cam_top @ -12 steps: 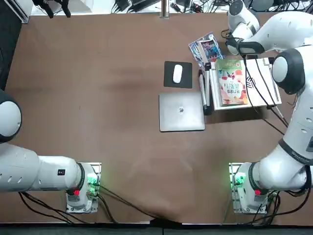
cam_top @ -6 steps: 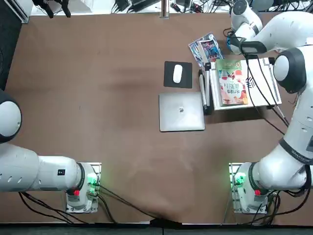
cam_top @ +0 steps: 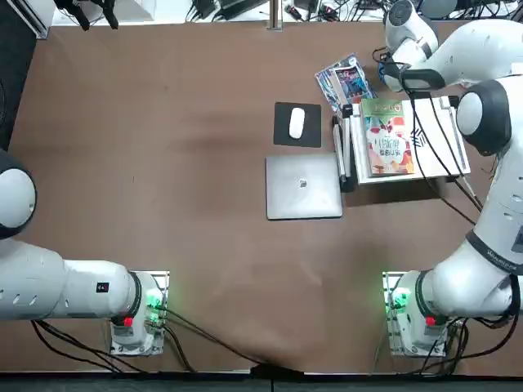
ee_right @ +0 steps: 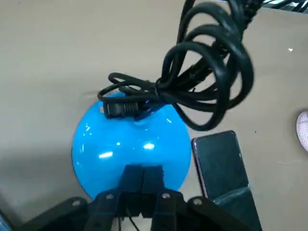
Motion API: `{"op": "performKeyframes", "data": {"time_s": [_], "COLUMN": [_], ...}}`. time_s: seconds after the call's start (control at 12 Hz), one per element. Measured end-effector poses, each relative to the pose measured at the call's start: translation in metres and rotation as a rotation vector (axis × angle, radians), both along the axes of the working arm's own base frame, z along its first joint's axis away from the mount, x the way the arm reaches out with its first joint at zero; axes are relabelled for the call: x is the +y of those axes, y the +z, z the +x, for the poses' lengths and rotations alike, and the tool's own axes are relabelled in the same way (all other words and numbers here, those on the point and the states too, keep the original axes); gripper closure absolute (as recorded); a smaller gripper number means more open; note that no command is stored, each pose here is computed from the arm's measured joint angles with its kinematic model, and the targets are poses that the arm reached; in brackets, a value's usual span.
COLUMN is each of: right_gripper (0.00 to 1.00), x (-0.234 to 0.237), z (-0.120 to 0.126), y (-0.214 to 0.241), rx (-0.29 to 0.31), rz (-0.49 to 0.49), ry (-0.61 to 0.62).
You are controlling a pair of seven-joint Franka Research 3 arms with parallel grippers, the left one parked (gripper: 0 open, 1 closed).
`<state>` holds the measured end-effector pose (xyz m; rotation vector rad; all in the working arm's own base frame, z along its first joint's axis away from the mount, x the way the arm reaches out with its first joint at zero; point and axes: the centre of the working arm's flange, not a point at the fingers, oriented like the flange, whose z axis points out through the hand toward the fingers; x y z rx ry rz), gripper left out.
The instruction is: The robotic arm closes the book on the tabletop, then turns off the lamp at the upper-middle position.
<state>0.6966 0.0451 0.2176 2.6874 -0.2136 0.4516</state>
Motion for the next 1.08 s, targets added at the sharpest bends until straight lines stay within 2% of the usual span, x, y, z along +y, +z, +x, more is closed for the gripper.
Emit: {"op": "performKeyframes", "data": {"time_s": [1.08], "right_gripper": [0.99], "x": [0.0004], "z": [-0.0014], "y": [-0.0066], "rx": [0.006], "rz": [0.003], "ry": [-0.008]}}
